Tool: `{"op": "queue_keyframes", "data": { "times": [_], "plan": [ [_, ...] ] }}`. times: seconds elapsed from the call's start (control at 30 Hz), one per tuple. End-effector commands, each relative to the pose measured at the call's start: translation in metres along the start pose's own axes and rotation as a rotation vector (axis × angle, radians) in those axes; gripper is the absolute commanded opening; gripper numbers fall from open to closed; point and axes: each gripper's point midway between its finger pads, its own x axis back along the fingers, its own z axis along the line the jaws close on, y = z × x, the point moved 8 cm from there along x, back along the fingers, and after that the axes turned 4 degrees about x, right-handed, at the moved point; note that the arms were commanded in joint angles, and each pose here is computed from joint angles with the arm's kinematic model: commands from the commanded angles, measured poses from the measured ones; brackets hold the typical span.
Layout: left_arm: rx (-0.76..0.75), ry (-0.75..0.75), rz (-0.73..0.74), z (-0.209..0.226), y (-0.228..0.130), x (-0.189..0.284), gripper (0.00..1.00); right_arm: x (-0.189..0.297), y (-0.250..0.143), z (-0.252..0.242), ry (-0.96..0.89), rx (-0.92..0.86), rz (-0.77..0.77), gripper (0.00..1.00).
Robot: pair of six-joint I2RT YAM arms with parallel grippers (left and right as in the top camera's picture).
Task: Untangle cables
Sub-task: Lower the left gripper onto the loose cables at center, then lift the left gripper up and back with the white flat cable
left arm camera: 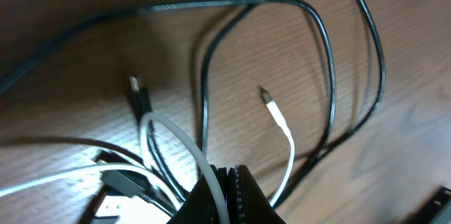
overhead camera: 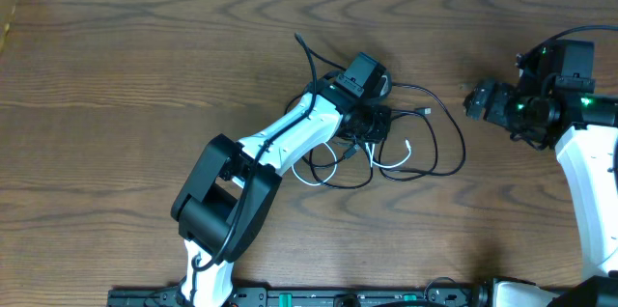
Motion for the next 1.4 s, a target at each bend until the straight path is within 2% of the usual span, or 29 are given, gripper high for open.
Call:
{"op": "queue_keyframes", "data": {
  "times": [0.0,0.17,0.37,0.47,0.67,0.8,0.87,0.97,1.13,1.37],
  "plan": [
    [-0.127,0.02,-0.091,-0.011,0.01,0.023,0.07,-0.001,-0.001,-0.002,-0.009,-0.012,0.011,0.96],
    [-0.262,-0.017,-0.298,-0.048,0.022,0.097,0.08,-0.001,-0.001,0.0,0.006,0.002,0.012,0.95],
    [-0.386,-0.091,-0.67,-0.092,0.011,0.222,0.07,0.0,0.0,0.009,0.1,0.063,0.01,0.95],
    [-0.444,-0.146,-0.843,-0.107,-0.006,0.28,0.08,0.003,0.003,0.025,0.265,0.155,-0.01,0.95],
    [-0.469,-0.178,-1.107,-0.118,-0.027,0.351,0.07,0.019,0.012,0.059,0.633,0.309,-0.096,0.94],
    [-0.429,-0.178,-1.305,-0.121,-0.031,0.389,0.08,0.025,0.011,0.079,0.752,0.373,-0.112,0.95],
    [-0.398,-0.213,-1.474,-0.126,-0.036,0.421,0.08,0.024,0.002,0.103,0.798,0.455,-0.101,0.98],
    [-0.397,-0.256,-1.553,-0.13,-0.041,0.437,0.08,0.022,-0.007,0.125,0.838,0.561,-0.099,0.99],
    [-0.402,-0.296,-1.615,-0.137,-0.048,0.461,0.08,0.007,-0.019,0.153,0.891,0.636,-0.063,0.99],
    [-0.398,-0.336,-1.694,-0.145,-0.063,0.503,0.07,-0.007,-0.032,0.19,1.12,0.76,-0.035,0.99]
  ]
}}
